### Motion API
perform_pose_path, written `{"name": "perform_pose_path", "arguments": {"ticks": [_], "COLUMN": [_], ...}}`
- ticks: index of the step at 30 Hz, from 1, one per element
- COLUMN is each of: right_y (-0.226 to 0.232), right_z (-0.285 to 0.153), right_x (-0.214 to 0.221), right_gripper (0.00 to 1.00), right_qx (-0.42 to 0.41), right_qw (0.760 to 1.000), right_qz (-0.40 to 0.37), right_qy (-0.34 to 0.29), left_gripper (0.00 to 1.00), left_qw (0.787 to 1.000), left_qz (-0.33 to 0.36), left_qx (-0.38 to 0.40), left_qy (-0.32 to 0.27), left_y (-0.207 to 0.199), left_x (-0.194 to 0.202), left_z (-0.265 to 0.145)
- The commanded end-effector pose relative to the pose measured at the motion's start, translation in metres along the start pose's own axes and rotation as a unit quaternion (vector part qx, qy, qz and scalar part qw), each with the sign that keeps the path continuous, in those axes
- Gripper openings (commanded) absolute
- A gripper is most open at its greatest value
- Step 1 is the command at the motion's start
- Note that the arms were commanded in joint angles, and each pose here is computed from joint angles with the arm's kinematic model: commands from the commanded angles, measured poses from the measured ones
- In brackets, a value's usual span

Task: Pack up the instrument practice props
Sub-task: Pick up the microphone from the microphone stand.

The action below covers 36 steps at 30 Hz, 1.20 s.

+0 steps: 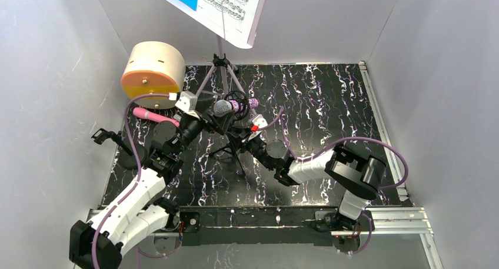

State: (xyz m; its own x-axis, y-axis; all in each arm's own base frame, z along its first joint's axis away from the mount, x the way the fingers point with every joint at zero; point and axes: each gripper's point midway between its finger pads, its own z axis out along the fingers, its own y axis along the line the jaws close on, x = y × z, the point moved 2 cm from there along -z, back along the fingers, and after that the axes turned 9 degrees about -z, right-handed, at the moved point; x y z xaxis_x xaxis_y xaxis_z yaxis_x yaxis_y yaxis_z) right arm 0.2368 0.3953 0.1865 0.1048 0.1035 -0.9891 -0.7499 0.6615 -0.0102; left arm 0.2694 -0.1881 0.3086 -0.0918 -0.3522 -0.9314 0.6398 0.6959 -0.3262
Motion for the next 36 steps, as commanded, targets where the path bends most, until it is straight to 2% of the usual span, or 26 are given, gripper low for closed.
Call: {"name": "perform_pose_path", "arguments": {"ticks": [1, 4, 6, 10, 12, 16, 18, 24, 27, 31, 36], "right_y": [0.012, 0.012, 0.010, 0.006, 0.004, 0.003, 0.004, 0.012, 0.016, 0.017, 0.012], "right_z": [-0.013, -0.015, -0.017, -0.021, -0.023, -0.026, -0.027, -0.036, -0.040, -0.048, -0.058], "right_x": [0.057, 0.061, 0.062, 0.069, 0.073, 0.080, 0.079, 0.056, 0.042, 0.029, 0.003], "right_gripper": [0.09, 0.09, 0.07, 0.05, 0.04, 0.04, 0.09, 0.48, 0.61, 0.71, 0.73], "right_qx": [-0.023, -0.022, -0.014, 0.003, 0.010, 0.015, 0.007, -0.026, -0.043, -0.049, -0.046], "right_qw": [0.995, 0.995, 0.995, 0.995, 0.994, 0.994, 0.994, 0.995, 0.994, 0.993, 0.992], "right_qz": [-0.022, -0.020, -0.015, 0.002, 0.009, 0.017, 0.019, 0.029, 0.036, 0.053, 0.078], "right_qy": [0.096, 0.099, 0.098, 0.101, 0.105, 0.110, 0.106, 0.093, 0.093, 0.096, 0.089], "left_gripper": [0.89, 0.79, 0.67, 0.35, 0.24, 0.18, 0.18, 0.16, 0.15, 0.14, 0.13], "left_qw": [0.998, 0.998, 0.998, 0.997, 0.997, 0.997, 0.997, 0.998, 0.999, 0.999, 0.999], "left_qz": [-0.026, -0.030, -0.026, -0.018, -0.015, -0.009, -0.006, -0.002, 0.001, 0.002, 0.002], "left_qx": [0.003, 0.003, 0.007, 0.006, 0.003, -0.001, 0.002, 0.003, 0.002, 0.005, 0.010], "left_qy": [-0.052, -0.053, -0.059, -0.074, -0.077, -0.082, -0.083, -0.055, -0.051, -0.046, -0.041], "left_y": [-0.006, -0.007, -0.009, -0.011, -0.011, -0.012, -0.014, -0.010, -0.008, -0.008, -0.009], "left_x": [-0.027, -0.027, -0.030, -0.035, -0.035, -0.040, -0.043, -0.026, -0.023, -0.020, -0.016], "left_z": [0.008, 0.009, 0.005, -0.008, -0.013, -0.019, -0.019, -0.014, -0.013, -0.013, -0.015]}}
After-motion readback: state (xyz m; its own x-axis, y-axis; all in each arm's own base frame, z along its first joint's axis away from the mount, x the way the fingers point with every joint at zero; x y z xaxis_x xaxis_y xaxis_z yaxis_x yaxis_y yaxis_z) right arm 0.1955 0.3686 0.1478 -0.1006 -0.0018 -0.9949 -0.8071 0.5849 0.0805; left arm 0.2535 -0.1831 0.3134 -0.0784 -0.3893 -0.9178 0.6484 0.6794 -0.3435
